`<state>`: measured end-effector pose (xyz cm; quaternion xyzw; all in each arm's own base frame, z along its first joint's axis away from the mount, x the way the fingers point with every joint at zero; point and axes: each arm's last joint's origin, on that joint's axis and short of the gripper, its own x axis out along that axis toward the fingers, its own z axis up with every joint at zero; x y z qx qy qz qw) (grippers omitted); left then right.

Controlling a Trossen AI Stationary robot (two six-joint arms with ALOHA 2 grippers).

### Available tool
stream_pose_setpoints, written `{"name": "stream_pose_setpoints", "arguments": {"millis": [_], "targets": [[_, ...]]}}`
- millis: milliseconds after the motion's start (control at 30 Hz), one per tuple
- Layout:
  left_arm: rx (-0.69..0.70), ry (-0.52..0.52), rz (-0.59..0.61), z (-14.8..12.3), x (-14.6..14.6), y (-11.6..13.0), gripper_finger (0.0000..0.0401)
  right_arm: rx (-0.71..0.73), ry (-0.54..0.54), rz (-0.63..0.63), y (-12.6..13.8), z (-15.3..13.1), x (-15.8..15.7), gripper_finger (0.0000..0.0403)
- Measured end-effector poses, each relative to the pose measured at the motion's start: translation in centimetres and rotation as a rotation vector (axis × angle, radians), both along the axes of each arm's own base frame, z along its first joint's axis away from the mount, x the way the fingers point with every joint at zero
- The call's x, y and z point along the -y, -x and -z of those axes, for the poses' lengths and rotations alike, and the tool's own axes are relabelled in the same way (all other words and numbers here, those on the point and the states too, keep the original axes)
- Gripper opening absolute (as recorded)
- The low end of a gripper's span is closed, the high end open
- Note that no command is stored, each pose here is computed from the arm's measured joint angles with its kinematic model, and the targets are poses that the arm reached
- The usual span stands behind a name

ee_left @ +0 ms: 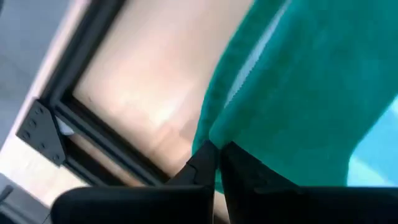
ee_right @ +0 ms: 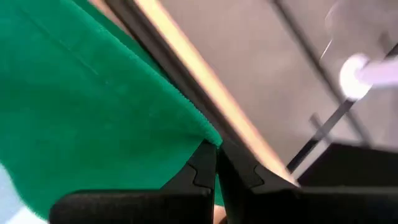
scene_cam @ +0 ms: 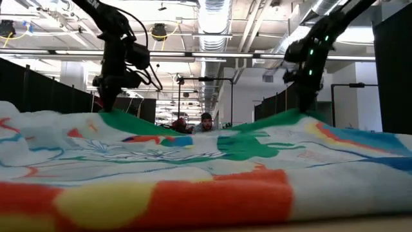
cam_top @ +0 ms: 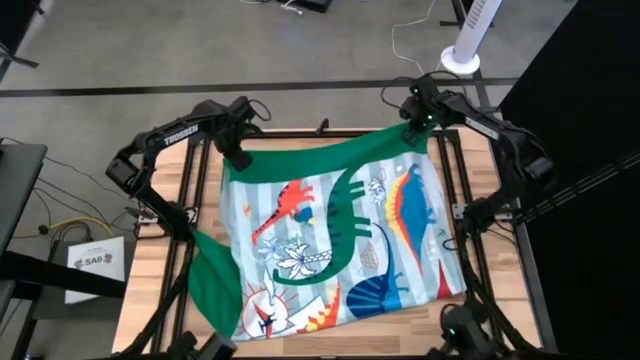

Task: Roll towel
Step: Roll the multicolor dinosaur print towel

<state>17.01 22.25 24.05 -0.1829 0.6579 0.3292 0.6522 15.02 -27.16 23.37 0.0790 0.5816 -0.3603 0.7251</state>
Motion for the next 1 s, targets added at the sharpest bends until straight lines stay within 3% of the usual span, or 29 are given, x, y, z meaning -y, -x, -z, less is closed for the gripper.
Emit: {"name": "stream_pose_setpoints", "arguments": {"millis": [133, 267, 400, 633, 800, 1000], "targets": [[0.041, -0.056, -0.036, 0.6, -0.4, -0.3, 0.0, -0.087, -0.089, 0.095, -0.2, 4.2, 1.8, 0.0], [-0.024, -0.111, -0.06, 0.7, -0.6, 0.0, 0.0, -0.187, -0.101, 0.149, -0.4, 7.0, 2.6, 0.0], [-0.05, -0.127, -0.075, 0.5, -0.4, 0.2, 0.0, -0.173, -0.054, 0.174, -0.8, 6.7, 2.7, 0.0], [-0.015, -0.181, -0.095, -0.8, 0.2, 0.4, 0.0, -0.101, 0.094, 0.169, -1.0, 2.6, 1.8, 0.0], [-0.009, -0.209, -0.105, 1.3, -1.7, -0.8, 0.0, -0.094, 0.104, 0.256, 0.0, 4.1, 3.6, 0.0], [-0.084, -0.136, -0.081, 4.8, -2.9, -1.8, 0.0002, -0.107, 0.037, 0.344, 0.4, 7.0, 4.5, 0.0002]]}}
